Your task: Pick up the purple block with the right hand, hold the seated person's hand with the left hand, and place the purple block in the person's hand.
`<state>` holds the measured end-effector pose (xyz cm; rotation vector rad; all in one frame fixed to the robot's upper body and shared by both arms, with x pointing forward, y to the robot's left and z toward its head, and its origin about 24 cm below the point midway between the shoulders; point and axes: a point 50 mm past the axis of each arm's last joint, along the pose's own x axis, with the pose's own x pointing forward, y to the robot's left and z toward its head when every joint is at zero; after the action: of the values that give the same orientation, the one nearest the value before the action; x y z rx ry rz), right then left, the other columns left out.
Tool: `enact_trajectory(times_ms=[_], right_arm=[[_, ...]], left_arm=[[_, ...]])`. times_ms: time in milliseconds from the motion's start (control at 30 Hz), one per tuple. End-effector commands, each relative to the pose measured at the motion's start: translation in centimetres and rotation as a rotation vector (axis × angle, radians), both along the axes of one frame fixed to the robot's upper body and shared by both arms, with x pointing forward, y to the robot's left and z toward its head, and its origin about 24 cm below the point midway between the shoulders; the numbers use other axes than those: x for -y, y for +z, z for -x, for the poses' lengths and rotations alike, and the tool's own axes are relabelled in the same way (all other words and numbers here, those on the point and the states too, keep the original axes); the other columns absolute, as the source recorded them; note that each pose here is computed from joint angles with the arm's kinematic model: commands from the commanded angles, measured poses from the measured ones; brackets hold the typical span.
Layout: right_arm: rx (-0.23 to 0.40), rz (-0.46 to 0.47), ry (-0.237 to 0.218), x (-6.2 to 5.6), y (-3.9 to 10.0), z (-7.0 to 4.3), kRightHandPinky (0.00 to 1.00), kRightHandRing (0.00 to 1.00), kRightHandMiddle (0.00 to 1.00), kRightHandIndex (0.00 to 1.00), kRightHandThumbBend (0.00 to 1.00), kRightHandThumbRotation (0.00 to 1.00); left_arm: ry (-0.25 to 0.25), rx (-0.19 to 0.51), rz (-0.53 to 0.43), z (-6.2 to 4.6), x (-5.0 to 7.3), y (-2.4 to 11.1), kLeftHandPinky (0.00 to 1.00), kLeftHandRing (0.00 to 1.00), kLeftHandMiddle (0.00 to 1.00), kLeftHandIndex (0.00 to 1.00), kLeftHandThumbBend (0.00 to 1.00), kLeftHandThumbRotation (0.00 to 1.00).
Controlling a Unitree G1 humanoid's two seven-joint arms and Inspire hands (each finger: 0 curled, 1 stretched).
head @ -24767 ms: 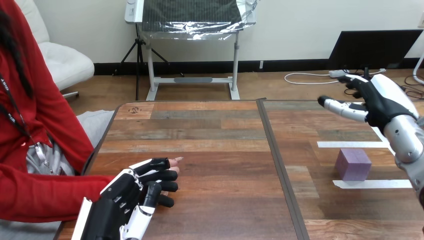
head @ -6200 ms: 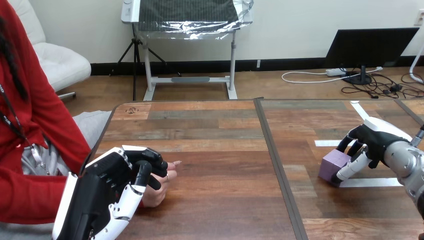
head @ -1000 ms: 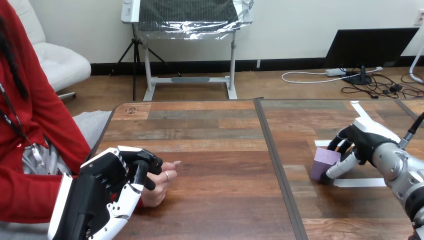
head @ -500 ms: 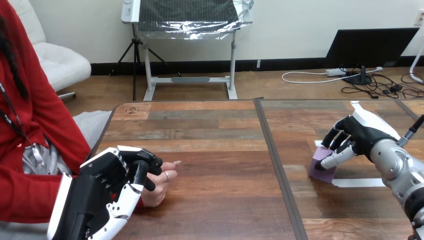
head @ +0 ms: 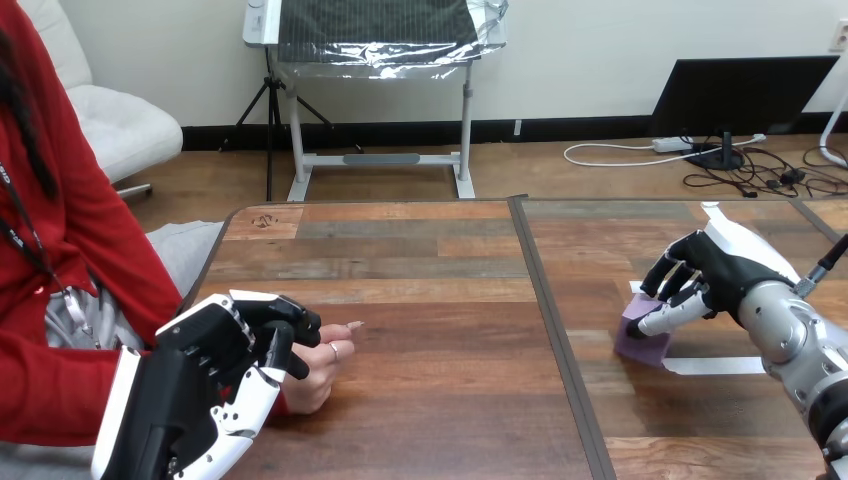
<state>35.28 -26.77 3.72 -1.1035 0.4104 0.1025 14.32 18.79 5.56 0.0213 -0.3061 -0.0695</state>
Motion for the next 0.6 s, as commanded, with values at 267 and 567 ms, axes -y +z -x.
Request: enact_trajectory(times_ms=[267,567], right_arm=[[0.075,-0.019,0.023,-0.88,1.48,-1.06,0.46,0.51,0.54,0.54,0.78,0.0],[0.065,-0.006,0.026,-0.79,1.47,-1.04,0.49,0.53,0.55,0.54,0.78,0.0]], left_arm=[[-0.013,0.073,0.011,-0.72,0.41,1.58,0.44,0.57,0.58,0.52,0.28,0.32],[-0.012,0.084,0.006,-0.83,0.4,1.71,0.44,0.56,0.58,0.51,0.25,0.31]])
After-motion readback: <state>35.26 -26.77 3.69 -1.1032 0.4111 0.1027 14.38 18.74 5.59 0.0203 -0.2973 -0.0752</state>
